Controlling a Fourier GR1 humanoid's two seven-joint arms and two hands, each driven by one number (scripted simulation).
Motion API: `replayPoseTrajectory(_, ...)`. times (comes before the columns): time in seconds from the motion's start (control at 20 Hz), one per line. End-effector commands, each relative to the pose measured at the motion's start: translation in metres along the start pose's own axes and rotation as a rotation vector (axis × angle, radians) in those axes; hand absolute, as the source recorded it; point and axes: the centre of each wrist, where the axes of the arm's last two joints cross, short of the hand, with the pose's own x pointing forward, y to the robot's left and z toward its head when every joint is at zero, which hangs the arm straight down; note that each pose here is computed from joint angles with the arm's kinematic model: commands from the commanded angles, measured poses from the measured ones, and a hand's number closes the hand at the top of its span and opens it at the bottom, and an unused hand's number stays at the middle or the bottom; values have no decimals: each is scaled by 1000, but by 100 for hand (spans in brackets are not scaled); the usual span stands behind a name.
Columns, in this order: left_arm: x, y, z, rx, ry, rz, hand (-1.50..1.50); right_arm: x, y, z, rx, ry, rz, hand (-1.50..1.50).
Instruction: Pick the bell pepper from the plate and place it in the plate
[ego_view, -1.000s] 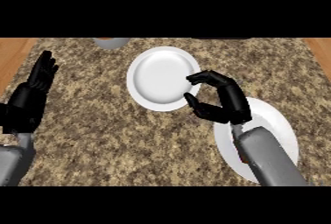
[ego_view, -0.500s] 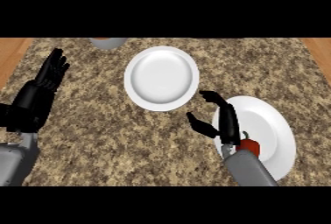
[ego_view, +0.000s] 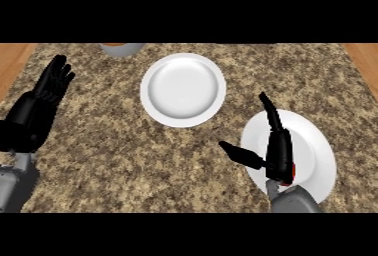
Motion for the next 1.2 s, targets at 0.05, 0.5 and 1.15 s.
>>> replayPoseTrajectory(0.05,-1,-16,3,1,11,7,0,0,-42,-10,85,128,250,-150)
replayPoseTrajectory(0.5,8,-5,-1,-8,2,-15,0,41,-61,-33,394,496,643,-150)
replayPoseTrajectory(1.15,8,-14,-1,-5,-5,-15,0,68,-70,-36,499,735,768,-150)
